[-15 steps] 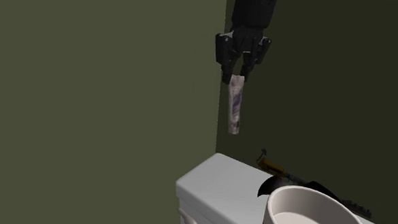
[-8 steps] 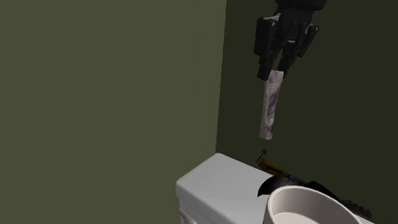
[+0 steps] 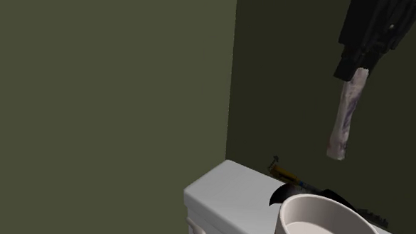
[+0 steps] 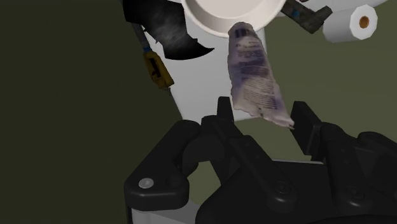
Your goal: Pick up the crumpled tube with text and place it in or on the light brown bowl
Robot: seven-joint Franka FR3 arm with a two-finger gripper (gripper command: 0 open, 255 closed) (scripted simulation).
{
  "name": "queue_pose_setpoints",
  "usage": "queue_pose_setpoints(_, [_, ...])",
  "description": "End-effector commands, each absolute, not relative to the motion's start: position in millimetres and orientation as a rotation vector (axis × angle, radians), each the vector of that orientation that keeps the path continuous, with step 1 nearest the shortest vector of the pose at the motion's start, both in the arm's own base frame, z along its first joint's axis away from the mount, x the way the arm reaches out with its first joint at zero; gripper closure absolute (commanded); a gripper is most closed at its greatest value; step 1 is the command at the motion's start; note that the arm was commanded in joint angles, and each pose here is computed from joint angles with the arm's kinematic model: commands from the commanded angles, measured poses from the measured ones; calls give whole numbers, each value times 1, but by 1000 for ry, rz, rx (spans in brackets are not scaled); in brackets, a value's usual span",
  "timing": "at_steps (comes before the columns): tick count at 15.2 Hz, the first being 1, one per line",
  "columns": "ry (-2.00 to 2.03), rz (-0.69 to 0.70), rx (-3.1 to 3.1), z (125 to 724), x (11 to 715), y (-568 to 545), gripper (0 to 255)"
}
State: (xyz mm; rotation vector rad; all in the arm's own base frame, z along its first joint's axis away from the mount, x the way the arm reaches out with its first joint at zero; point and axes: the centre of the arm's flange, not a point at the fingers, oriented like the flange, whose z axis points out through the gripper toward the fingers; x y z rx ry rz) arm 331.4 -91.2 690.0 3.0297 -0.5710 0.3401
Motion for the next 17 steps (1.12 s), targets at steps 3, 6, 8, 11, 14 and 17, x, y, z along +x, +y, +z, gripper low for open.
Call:
queue_pose_setpoints(3, [-571, 339, 3029, 684, 313, -86, 255])
queue_pose_setpoints(6, [-571, 339, 3029, 668, 313, -86, 255])
queue_pose_setpoints(8, [-571, 339, 3029, 658, 313, -86, 255])
queue_pose_setpoints(11, [-571, 339, 3029, 642, 313, -86, 255])
queue_pose_setpoints(14, [-571, 339, 3029, 626, 313, -86, 255])
queue_pose_setpoints(17, [-571, 339, 3029, 610, 313, -86, 255])
